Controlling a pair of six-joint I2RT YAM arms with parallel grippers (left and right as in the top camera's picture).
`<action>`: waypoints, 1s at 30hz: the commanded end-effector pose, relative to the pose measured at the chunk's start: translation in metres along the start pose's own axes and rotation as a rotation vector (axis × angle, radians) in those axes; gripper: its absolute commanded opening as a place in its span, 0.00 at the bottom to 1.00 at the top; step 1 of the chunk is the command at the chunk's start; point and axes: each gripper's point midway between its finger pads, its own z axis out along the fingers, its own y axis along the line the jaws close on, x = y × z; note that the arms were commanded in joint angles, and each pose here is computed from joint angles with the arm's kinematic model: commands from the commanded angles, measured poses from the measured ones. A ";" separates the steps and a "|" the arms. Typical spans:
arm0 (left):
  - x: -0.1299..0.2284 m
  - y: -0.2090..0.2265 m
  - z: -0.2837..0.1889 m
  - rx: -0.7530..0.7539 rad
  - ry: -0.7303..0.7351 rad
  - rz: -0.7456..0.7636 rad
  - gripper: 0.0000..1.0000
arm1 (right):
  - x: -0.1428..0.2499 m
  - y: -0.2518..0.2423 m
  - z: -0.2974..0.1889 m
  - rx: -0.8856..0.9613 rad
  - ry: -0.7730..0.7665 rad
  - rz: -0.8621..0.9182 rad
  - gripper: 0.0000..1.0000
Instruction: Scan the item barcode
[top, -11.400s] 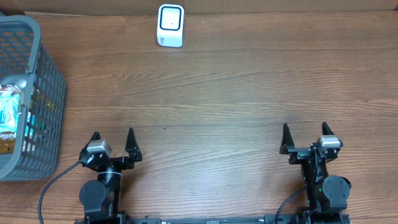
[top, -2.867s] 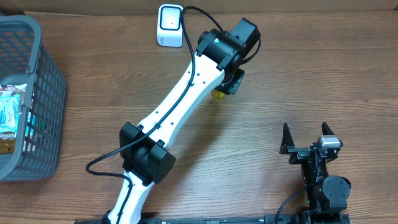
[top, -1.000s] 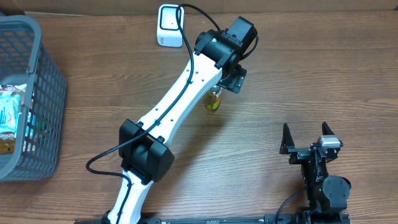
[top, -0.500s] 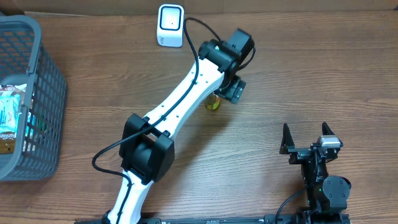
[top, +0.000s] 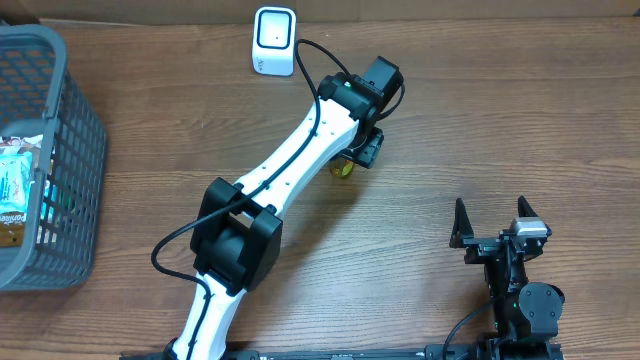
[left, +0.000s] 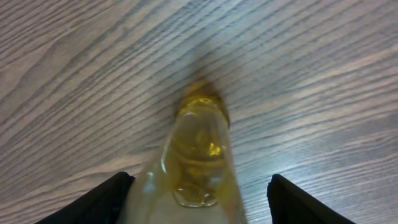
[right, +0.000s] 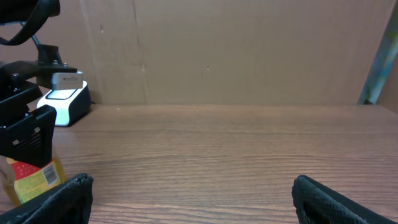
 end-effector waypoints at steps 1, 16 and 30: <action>-0.008 0.009 -0.010 0.011 -0.028 -0.071 0.73 | 0.002 0.000 0.000 0.000 -0.001 -0.004 1.00; -0.003 0.016 -0.022 0.050 -0.008 -0.121 0.37 | 0.002 0.000 0.000 0.000 -0.001 -0.004 1.00; 0.049 0.058 -0.151 -0.034 -0.089 -0.211 0.40 | 0.002 0.000 0.000 0.000 -0.001 -0.005 1.00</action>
